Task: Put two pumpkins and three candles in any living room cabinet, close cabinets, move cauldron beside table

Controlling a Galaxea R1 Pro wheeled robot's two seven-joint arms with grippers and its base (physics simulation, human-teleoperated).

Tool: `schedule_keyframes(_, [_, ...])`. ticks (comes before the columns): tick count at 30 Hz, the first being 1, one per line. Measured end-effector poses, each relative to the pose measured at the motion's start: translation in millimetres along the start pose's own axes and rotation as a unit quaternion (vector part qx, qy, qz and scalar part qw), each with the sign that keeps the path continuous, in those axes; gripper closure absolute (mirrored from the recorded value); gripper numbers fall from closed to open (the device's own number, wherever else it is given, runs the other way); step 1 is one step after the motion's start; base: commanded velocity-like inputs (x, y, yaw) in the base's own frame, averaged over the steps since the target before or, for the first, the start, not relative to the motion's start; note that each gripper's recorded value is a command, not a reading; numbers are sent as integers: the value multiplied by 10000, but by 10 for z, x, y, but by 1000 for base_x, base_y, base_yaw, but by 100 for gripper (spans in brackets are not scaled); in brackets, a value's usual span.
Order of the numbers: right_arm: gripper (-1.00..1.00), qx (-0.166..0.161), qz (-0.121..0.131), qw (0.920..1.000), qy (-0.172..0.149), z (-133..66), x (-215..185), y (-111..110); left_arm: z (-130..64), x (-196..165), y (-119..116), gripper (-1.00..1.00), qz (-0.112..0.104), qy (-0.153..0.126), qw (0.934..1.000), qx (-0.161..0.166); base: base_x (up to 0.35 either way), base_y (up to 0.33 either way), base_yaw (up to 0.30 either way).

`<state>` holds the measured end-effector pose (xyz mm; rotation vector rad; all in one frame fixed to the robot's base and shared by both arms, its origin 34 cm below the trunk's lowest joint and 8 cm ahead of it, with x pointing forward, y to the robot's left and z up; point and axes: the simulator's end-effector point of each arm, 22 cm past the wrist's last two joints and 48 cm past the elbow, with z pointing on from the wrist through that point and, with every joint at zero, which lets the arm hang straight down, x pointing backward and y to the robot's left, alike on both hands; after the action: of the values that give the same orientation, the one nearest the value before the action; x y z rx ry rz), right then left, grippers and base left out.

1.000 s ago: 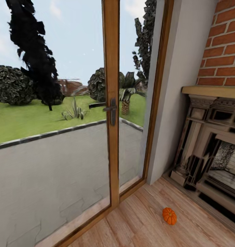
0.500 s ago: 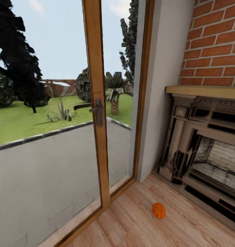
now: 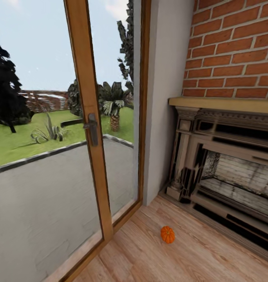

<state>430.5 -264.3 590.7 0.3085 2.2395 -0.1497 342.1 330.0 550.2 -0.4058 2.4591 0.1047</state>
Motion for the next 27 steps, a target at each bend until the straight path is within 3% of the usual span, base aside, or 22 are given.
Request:
schedule_keyframes(7, [-100,-277,-37,9996,37,-14,32,146,-2,18,-3,-100,-1,22,10000,7,0,0,-277])
schedule_keyframes(22, [-100,-357,-108,9993,70,-24,71,189,-19,127,-3,-100,13,162,9999,-4,-5,0,-273])
schedule_keyframes(27, [-100,-345,-103,9993,89,-24,86,185,-19,137,-1,-100,15,169,9999,-8,-243,0,-273])
